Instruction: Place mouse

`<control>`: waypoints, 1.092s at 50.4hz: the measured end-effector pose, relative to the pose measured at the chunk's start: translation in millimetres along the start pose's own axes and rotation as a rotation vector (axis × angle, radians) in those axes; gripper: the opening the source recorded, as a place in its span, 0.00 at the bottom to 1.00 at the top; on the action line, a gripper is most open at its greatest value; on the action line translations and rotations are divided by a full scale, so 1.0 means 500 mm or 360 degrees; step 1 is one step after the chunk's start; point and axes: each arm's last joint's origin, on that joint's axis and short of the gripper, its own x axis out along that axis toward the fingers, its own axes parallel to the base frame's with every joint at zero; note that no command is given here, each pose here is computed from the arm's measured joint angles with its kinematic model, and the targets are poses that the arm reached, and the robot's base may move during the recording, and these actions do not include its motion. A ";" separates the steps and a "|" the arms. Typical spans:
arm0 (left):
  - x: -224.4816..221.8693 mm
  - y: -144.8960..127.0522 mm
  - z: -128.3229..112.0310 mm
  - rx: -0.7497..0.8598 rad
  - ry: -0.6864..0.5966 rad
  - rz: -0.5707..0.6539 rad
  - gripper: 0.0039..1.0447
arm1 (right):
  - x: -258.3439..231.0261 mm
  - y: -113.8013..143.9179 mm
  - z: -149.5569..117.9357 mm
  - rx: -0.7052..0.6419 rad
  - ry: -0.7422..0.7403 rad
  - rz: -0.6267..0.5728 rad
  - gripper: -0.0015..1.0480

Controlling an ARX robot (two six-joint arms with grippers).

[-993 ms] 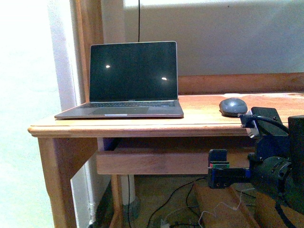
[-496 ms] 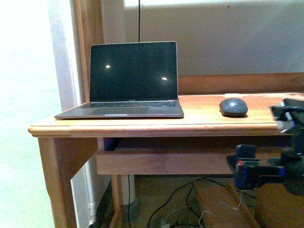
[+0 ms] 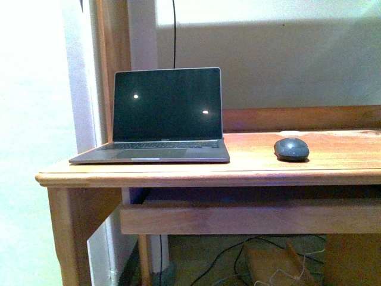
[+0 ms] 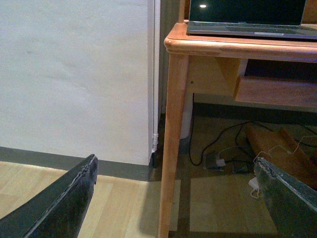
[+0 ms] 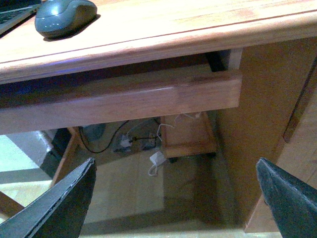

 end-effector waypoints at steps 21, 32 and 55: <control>0.000 0.000 0.000 0.0000 0.0000 0.0001 0.93 | -0.060 0.023 -0.056 -0.0194 -0.0265 -0.0124 0.38; 0.000 0.000 0.000 0.0000 0.0000 -0.0002 0.93 | -0.089 0.023 -0.077 -0.0200 -0.0261 -0.0131 0.08; 0.000 0.000 0.000 0.0000 0.0000 -0.0002 0.93 | -0.137 0.023 -0.117 -0.0209 -0.0279 -0.0129 0.03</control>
